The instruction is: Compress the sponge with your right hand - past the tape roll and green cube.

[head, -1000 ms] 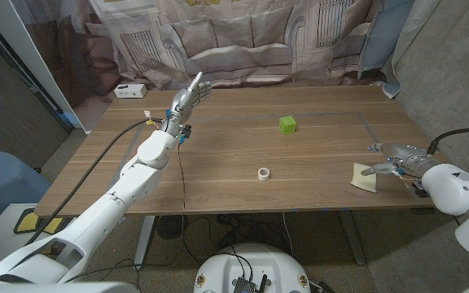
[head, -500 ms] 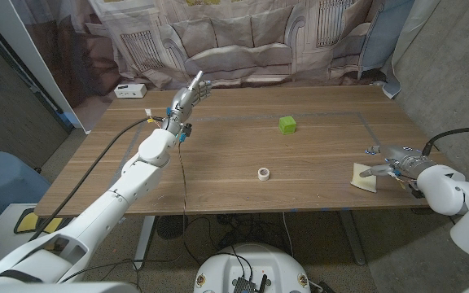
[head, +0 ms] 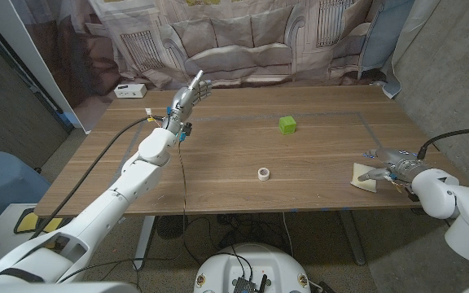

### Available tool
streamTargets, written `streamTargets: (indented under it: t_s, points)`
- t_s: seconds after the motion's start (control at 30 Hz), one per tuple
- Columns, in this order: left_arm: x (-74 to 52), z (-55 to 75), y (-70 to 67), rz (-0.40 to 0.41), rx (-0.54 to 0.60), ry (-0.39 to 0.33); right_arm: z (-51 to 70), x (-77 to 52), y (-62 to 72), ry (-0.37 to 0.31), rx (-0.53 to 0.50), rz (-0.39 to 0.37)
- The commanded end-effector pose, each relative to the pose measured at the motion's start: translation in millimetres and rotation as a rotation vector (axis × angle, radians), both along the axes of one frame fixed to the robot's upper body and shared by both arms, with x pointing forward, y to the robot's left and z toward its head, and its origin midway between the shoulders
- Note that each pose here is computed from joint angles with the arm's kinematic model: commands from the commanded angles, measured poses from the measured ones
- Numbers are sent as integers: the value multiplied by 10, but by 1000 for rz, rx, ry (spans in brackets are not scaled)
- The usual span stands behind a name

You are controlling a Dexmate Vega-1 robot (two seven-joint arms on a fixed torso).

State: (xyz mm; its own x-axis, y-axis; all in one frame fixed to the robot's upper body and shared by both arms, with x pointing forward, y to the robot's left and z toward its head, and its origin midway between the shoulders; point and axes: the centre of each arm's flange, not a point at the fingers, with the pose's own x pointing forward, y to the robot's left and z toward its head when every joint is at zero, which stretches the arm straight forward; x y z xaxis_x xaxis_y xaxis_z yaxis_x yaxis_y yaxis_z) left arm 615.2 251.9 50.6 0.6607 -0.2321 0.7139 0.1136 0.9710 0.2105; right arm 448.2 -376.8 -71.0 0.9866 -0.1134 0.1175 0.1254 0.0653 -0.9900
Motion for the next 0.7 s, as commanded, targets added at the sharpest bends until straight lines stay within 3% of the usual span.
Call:
streamTargets:
  t_s: [0.03,0.7]
  points:
    - [-12,15,-5,-3,5,2,-85,42,-10,7,-7,-15]
    - [21,9,-19,1,9,13,-181,138,-29,4,-27,-38]
